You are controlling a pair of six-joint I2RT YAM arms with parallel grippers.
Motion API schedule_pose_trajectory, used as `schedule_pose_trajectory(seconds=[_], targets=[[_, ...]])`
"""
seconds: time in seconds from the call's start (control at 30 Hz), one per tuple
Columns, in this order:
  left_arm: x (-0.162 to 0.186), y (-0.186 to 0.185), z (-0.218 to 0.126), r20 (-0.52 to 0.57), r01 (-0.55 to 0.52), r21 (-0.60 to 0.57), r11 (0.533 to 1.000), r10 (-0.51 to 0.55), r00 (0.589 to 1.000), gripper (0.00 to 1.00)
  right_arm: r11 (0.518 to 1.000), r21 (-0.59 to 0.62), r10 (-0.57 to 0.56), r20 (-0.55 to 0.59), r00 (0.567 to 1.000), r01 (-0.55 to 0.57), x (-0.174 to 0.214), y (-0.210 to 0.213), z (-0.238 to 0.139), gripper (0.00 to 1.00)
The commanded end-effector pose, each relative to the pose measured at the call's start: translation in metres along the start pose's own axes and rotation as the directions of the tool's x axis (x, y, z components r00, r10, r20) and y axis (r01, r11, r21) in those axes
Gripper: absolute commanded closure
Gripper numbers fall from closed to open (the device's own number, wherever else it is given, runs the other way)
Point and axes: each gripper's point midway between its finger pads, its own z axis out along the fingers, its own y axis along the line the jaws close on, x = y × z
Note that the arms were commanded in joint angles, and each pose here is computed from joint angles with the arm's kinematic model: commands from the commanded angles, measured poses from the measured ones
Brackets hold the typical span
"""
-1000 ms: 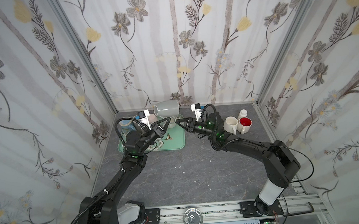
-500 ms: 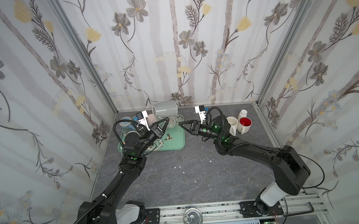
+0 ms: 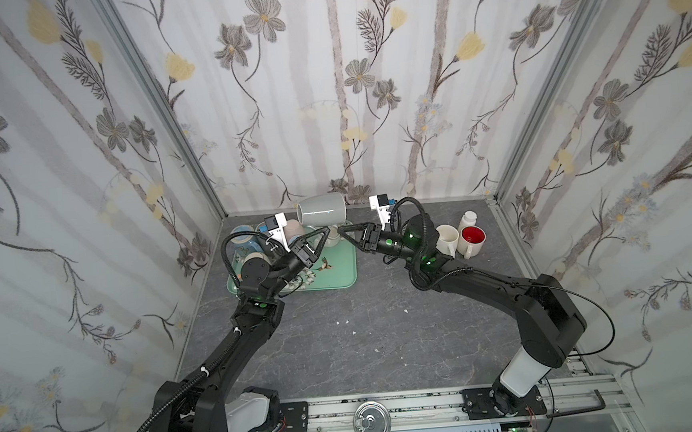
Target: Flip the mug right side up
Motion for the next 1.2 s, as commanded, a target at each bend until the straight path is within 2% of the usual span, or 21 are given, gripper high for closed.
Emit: schedule_pose_trajectory(seconds=[0.0, 0.17, 0.3, 0.57, 0.77, 0.93, 1.17], targets=[[-0.012, -0.036, -0.002, 0.039, -0.059, 0.13, 0.99, 0.054, 0.998, 1.0, 0.998, -0.065, 0.003, -0.004, 1.0, -0.003, -0.001, 0.015, 0.004, 0.61], [-0.007, -0.038, 0.001, 0.02, -0.046, 0.148, 0.988, 0.044, 0.999, 1.0, 0.997, -0.083, 0.007, -0.024, 1.0, -0.009, 0.006, 0.019, 0.01, 0.62], [0.0, -0.042, 0.006, 0.0, -0.029, 0.172, 0.985, 0.029, 1.0, 1.0, 0.994, -0.102, 0.024, -0.029, 0.999, -0.027, 0.01, 0.019, 0.013, 0.68], [0.017, -0.032, 0.009, -0.05, 0.005, 0.156, 0.988, 0.003, 0.999, 1.0, 0.984, -0.173, 0.031, -0.033, 0.999, -0.036, 0.011, 0.031, 0.009, 0.82], [0.026, -0.021, 0.009, -0.087, 0.021, 0.119, 0.993, -0.011, 0.996, 1.0, 0.985, -0.172, 0.017, -0.01, 1.0, -0.019, 0.007, 0.03, 0.002, 1.0], [0.028, -0.017, 0.011, -0.101, 0.022, 0.111, 0.994, -0.011, 0.995, 0.99, 0.986, -0.168, -0.009, 0.012, 1.0, 0.011, 0.004, 0.031, -0.001, 1.0], [0.031, -0.019, 0.013, -0.123, 0.026, 0.136, 0.99, -0.009, 0.992, 0.9, 0.985, -0.163, -0.053, 0.041, 0.998, 0.059, 0.002, 0.034, -0.006, 1.0]])
